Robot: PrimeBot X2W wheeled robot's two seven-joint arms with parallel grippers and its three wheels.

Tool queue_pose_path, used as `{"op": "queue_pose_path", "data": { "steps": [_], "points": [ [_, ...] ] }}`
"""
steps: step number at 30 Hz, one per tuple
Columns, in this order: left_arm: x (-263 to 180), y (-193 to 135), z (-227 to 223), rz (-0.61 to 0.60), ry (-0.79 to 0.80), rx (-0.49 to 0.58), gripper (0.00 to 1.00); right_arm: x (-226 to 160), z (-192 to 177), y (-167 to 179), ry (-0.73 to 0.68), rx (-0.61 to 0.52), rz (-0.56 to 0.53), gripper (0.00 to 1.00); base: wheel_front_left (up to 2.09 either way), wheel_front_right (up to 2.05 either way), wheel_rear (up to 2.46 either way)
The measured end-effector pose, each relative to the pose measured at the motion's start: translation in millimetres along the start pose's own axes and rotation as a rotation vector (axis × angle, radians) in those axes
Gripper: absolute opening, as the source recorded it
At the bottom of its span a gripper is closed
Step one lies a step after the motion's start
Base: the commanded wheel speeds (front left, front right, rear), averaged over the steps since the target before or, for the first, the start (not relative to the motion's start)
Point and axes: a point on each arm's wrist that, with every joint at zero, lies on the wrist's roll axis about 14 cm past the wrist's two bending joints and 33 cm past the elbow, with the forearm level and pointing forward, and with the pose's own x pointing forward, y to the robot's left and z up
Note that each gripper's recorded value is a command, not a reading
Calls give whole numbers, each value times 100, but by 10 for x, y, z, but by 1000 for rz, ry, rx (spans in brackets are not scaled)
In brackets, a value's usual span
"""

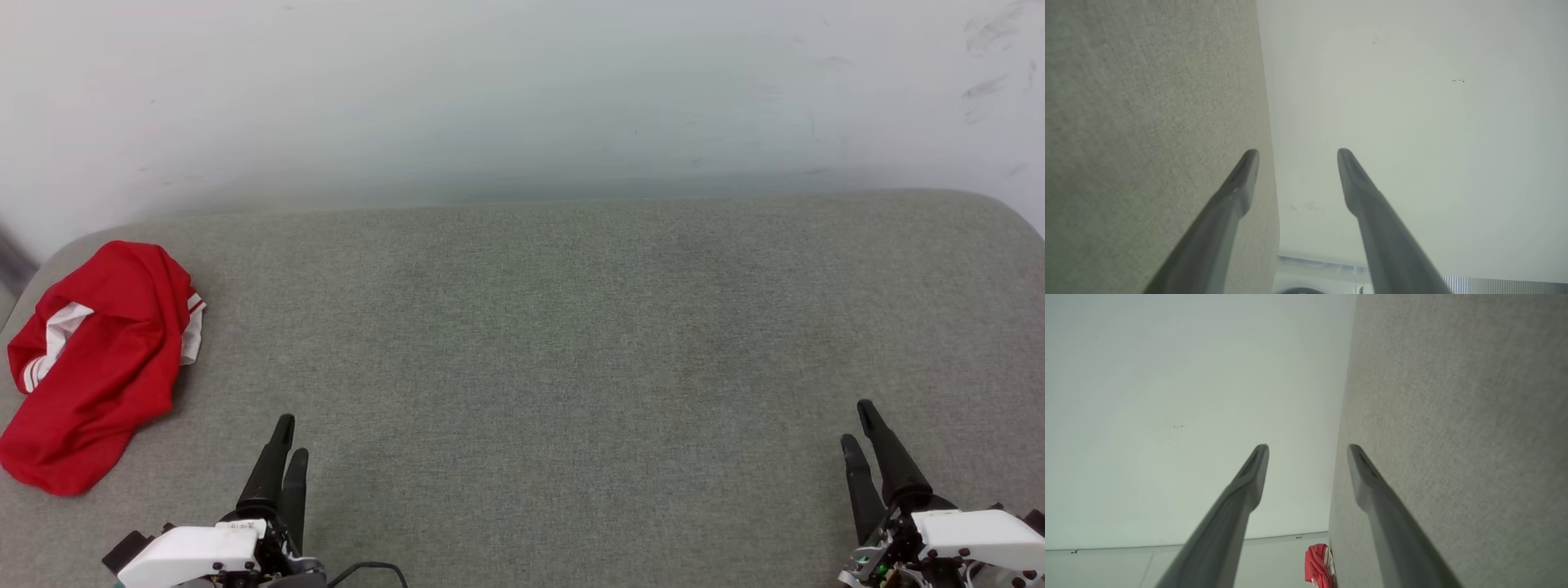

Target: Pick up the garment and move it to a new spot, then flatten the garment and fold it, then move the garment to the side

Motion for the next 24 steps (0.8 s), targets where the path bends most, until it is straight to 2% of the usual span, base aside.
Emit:
{"op": "queue_pose_path", "data": {
  "steps": [10, 11, 24],
  "points": [
    [-15, -45, 33, -14, -33, 44, 100, 4, 16, 25, -28, -72, 5, 100, 0, 0, 0],
    [-21, -61, 85, -18, -55, 88, 100, 1, 44, 21, -39, -145, 1, 100, 0, 0, 0],
    [-36, -167, 347, -35, -154, 277, 100, 20, 166, 230, -95, -477, 48, 100, 0, 0, 0]
  ]
}}
